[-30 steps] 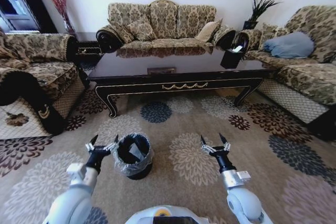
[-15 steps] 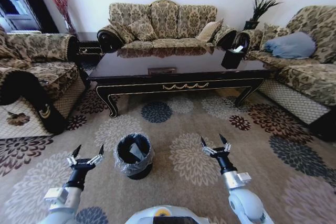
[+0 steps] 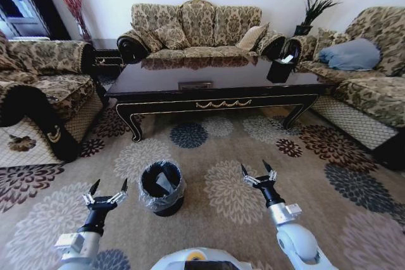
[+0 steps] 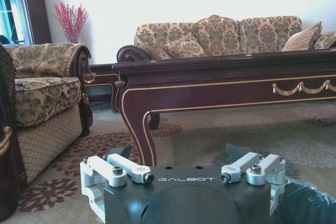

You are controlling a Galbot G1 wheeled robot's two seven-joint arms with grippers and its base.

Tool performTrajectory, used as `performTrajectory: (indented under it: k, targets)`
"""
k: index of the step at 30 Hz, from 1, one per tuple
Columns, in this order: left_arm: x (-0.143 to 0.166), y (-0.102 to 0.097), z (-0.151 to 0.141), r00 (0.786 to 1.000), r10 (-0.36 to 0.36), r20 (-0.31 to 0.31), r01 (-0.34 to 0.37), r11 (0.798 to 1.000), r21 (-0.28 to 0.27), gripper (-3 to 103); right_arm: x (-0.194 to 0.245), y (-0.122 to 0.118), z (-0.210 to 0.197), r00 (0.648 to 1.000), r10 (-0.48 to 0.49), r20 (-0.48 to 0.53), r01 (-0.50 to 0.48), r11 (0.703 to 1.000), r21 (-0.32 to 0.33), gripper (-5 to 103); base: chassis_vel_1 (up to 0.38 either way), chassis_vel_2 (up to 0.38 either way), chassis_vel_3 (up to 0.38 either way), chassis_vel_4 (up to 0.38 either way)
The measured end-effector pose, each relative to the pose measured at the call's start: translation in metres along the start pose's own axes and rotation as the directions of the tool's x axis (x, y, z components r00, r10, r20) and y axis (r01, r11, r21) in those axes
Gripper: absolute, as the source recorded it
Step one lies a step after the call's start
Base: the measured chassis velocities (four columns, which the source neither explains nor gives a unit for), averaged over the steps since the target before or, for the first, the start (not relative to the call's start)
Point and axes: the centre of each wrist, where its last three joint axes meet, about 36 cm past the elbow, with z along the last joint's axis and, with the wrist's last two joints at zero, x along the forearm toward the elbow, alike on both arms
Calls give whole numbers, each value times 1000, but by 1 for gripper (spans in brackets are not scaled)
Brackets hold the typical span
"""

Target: Move to the front of the table and pick up the trash from the floor, then place it into the trash bin.

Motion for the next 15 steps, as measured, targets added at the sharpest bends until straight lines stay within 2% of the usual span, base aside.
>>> performTrajectory:
  k: [15]
  targets:
    - [-1,0,0,1000,1,-1,-1,1000,1,100,0,0,0,1000,0,-1,0,1000,-1,100,0,0,0,0]
